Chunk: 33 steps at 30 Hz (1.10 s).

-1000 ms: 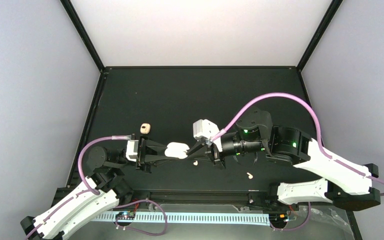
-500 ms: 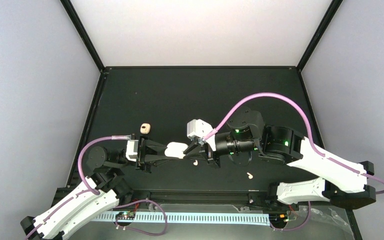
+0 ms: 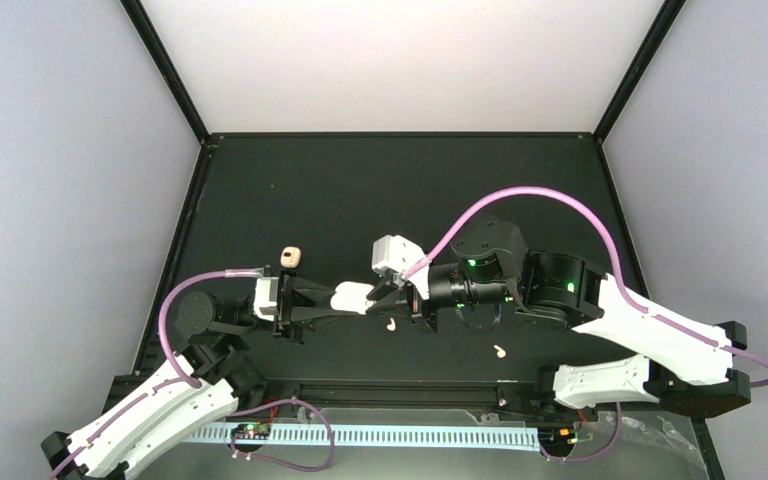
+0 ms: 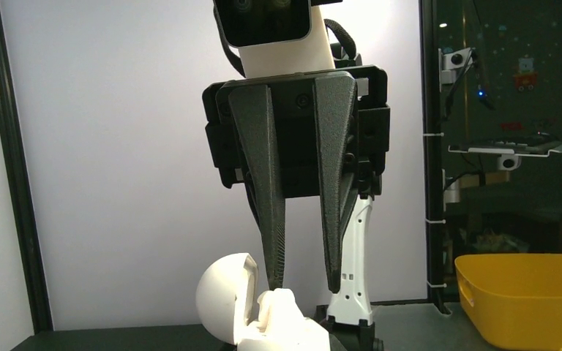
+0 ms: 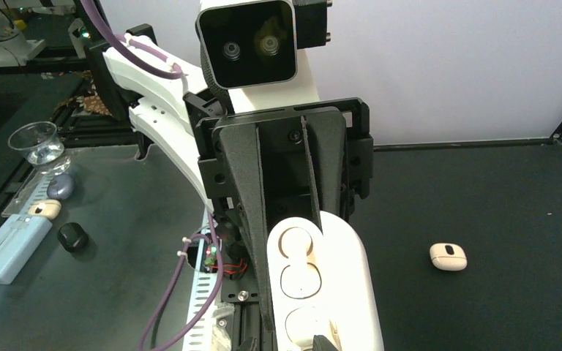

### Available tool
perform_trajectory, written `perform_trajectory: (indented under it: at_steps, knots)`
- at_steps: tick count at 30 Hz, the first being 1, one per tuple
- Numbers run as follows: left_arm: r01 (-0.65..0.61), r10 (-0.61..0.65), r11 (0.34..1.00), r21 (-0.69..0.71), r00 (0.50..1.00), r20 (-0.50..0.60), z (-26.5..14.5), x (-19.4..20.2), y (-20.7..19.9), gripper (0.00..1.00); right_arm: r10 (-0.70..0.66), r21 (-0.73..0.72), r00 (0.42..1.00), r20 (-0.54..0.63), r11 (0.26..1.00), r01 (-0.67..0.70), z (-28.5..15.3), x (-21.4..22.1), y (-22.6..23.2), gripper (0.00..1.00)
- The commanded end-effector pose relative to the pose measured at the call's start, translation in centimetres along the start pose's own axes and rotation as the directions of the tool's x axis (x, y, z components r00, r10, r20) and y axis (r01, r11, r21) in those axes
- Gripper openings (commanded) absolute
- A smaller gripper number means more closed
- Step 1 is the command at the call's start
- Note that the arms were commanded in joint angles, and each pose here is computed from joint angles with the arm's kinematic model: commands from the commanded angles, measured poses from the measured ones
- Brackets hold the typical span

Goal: Insert the wireless bluetooth earbuds into the charging case
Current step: Adjust the earbud with the charging case.

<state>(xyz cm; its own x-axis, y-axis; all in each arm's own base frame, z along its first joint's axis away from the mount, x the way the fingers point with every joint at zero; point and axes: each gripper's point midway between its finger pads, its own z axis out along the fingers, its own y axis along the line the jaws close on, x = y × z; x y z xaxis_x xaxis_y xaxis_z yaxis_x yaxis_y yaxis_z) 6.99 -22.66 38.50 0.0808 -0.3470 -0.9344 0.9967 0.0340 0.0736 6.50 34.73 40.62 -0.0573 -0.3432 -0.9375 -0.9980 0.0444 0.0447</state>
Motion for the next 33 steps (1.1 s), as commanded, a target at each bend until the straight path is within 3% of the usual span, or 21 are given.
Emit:
perform_trajectory:
  at_steps: [1, 14, 21, 27, 33]
  knots:
    - [-0.054, 0.053, 0.998, 0.024, 0.997, 0.051, 0.2, -2.6, -0.7, 0.02, 0.001, 0.058, 1.0, -0.018, 0.998, 0.0, 0.4, 0.4, -1.0, 0.19]
    - [-0.047, 0.046, 0.999, 0.018, 0.998, 0.038, 0.2, -2.1, -0.5, 0.01, -0.007, 0.056, 1.0, 0.011, 0.998, 0.006, -0.8, -0.2, -0.7, 0.25]
    - [-0.043, 0.042, 0.999, 0.016, 0.999, 0.032, 0.2, -1.8, -0.5, 0.01, -0.026, 0.047, 0.989, 0.145, 0.999, 0.02, -3.8, -3.3, 0.2, 0.3]
    - [-0.044, 0.043, 0.999, 0.027, 0.998, 0.038, 0.1, -2.0, -0.8, 0.01, -0.033, 0.195, 0.981, 0.19, 0.981, -0.005, -5.2, -4.4, -2.1, 0.4]
    - [-0.038, 0.033, 0.996, 0.086, 0.998, 0.056, 0.1, -2.6, -1.8, 0.01, 0.045, 0.45, 0.99, 0.137, 0.887, -0.103, -4.5, -3.1, -7.7, 0.45]
